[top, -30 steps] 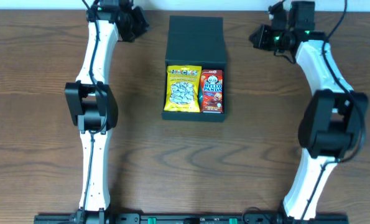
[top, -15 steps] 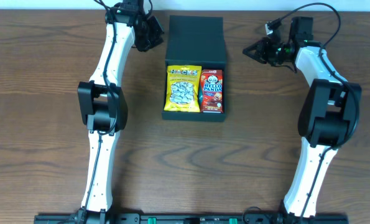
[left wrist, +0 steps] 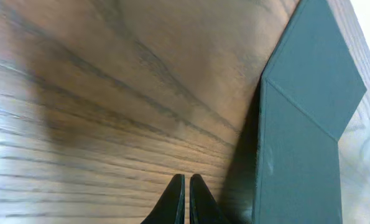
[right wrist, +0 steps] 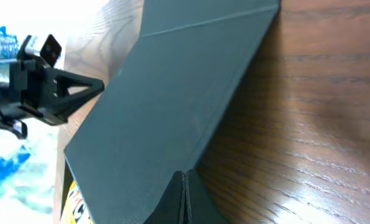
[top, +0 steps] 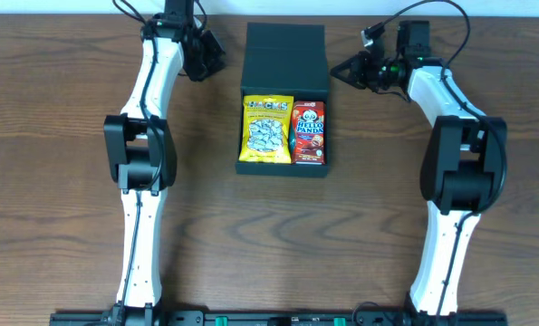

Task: Pack container
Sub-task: 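Move both grippers to the back corners of the green box lid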

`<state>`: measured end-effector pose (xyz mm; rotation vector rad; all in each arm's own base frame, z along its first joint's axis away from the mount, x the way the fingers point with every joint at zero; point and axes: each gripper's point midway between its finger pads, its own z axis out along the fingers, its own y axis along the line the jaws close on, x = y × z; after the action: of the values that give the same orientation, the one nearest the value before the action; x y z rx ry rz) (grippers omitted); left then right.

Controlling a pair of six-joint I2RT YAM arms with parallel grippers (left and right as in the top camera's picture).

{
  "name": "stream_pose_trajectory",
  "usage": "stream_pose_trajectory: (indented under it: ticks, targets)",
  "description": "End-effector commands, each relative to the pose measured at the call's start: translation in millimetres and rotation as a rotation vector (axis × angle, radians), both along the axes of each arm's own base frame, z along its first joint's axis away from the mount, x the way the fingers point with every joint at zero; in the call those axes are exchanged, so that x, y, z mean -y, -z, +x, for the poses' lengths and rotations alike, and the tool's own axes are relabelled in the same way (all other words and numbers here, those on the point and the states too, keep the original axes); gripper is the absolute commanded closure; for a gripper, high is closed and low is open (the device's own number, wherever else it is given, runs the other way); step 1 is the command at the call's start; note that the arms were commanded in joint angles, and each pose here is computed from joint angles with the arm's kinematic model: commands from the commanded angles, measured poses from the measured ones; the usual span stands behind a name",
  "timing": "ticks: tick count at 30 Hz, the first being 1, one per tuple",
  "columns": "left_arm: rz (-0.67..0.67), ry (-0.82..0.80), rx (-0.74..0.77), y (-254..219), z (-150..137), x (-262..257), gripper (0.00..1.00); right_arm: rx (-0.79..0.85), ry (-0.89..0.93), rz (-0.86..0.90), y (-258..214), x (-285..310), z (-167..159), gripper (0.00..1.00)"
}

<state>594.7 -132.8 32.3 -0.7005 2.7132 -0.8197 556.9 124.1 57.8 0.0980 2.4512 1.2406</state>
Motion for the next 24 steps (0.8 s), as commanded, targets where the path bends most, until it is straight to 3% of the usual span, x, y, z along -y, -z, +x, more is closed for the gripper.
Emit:
stream_pose_trajectory:
  ticks: [1,24]
  targets:
    - [-0.058,0.01,-0.031,6.7,-5.9,10.8,0.94,-0.093,0.013,0.04,25.2,-3.8,-5.3,0.98]
    - [-0.144,0.084,-0.011,3.2,-10.3,46.0,0.94,-0.09,-0.057,0.097,25.4,-34.1,-11.6,0.98]
